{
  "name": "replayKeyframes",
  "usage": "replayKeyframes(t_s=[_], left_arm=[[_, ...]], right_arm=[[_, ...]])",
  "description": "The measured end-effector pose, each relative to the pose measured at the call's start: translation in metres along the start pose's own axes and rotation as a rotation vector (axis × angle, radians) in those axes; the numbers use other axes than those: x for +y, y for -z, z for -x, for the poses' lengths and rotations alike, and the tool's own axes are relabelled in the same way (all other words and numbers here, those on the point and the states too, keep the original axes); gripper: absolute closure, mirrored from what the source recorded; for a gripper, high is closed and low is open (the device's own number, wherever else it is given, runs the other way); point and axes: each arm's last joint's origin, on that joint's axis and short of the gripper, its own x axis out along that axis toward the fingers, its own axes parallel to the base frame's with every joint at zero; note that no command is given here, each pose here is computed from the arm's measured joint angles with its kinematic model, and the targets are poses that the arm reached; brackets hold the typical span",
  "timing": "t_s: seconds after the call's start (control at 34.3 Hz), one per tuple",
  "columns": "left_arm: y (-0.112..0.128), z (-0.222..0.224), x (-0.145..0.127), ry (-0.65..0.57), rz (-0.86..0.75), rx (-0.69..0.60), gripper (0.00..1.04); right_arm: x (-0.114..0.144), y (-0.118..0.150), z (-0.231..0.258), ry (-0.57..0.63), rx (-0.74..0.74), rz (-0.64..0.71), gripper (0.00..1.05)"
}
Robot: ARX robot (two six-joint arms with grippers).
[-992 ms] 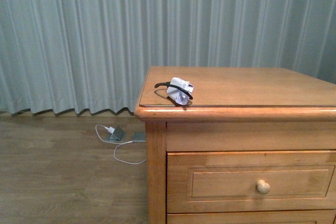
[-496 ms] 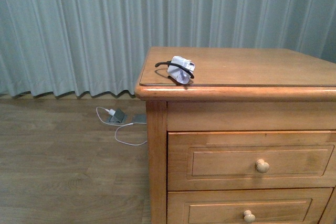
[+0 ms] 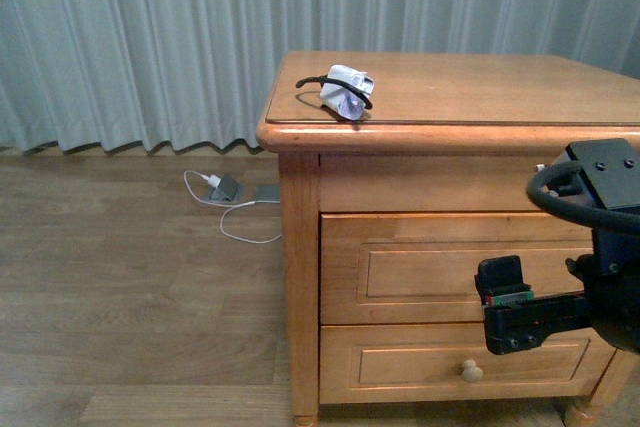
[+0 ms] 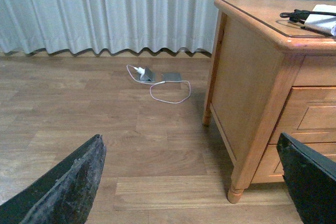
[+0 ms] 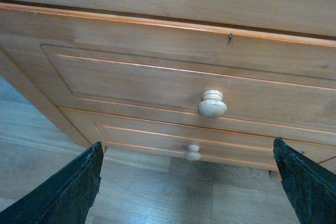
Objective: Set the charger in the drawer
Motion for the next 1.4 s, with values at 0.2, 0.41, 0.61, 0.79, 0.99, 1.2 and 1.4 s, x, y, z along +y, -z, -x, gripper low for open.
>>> replayKeyframes(t_s=[0.2, 0.41, 0.61, 0.79, 0.99, 1.2, 1.4], left_arm=[[0.0, 0.0, 0.0, 0.0, 0.0, 0.0, 0.06], [0.0, 0.0, 0.0, 0.0, 0.0, 0.0, 0.06], [0.0, 0.0, 0.0, 0.0, 0.0, 0.0, 0.06], [0.0, 0.0, 0.0, 0.0, 0.0, 0.0, 0.06], [0.0, 0.0, 0.0, 0.0, 0.0, 0.0, 0.06], [0.0, 0.0, 0.0, 0.0, 0.0, 0.0, 0.06], [0.0, 0.0, 0.0, 0.0, 0.0, 0.0, 0.06]], right_arm=[[0.001, 0.003, -0.035, 0.042, 0.001, -0.021, 0.09], [0.004, 0.004, -0.054, 0.045, -0.002, -0.02, 0.09], [0.004, 0.007, -0.07, 0.055, 0.007, -0.019, 0.09], [0.004, 0.008, -0.073, 0.058, 0.006, -0.02, 0.09], [0.004, 0.008, -0.077, 0.062, 0.006, -0.018, 0.09], [0.004, 0.014, -0.083, 0.072, 0.024, -0.015, 0.09], [0.002, 0.016, -0.086, 0.084, 0.033, -0.014, 0.09]])
